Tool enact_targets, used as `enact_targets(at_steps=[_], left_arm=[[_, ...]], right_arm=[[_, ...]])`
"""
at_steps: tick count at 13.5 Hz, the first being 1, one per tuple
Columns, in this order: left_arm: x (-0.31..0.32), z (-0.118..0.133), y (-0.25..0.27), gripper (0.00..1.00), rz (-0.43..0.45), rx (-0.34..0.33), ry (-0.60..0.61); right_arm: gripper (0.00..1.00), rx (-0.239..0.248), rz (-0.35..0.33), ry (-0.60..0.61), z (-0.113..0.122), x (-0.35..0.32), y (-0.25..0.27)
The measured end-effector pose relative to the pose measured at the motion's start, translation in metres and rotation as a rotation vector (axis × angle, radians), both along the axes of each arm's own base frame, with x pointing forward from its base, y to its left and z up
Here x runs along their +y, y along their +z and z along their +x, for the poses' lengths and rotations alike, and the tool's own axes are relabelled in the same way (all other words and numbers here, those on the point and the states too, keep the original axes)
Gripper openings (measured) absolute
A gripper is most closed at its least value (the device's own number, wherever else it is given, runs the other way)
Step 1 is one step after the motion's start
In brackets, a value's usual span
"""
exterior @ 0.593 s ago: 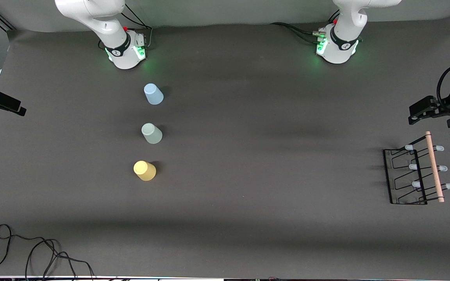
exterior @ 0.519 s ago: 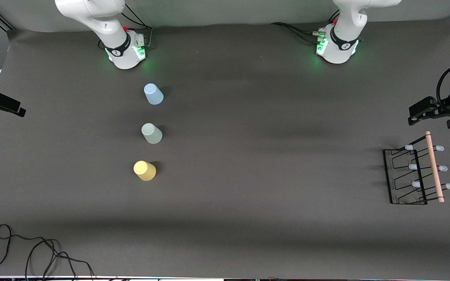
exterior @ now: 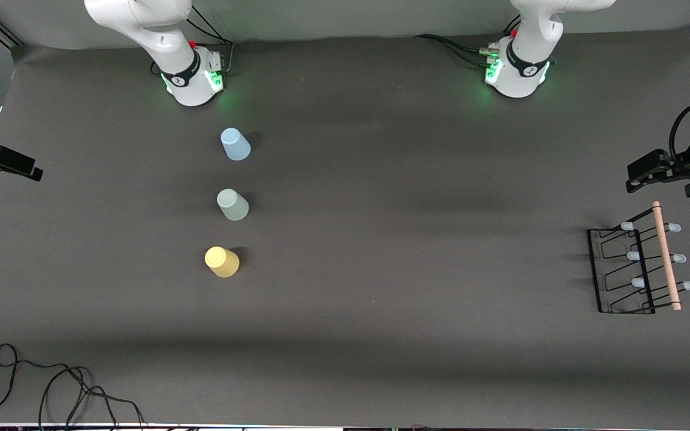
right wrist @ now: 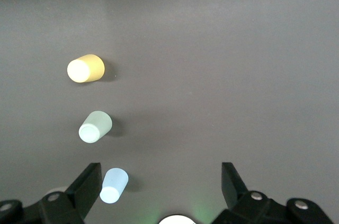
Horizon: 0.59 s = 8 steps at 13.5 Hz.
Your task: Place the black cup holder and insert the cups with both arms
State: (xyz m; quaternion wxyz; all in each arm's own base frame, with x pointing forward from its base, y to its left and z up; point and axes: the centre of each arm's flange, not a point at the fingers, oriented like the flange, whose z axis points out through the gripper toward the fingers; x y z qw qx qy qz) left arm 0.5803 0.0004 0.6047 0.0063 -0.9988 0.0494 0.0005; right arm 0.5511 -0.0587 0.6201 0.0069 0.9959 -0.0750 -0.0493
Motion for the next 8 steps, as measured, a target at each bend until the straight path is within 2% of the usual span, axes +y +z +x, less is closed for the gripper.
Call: enact_targets(at_steps=[2,4,8], left_arm=[[0.038,0.002,-0.014,1.0,0.007,0.027,-0.014],[0.105,0.001,-0.035,1.0,0.0,0.061,-0.026],[0.187,0.014,-0.09,1.0,0.034,0.045,0.028]], right_arm=[[1.0,0.003,0.0,-0.001,0.0,-0.001,0.0],[1.0,0.004,0.0,-0.004,0.0,-0.002,-0.001],[1.0,0.008,0.0,-0.008,0.0,-0.004,-0.003]])
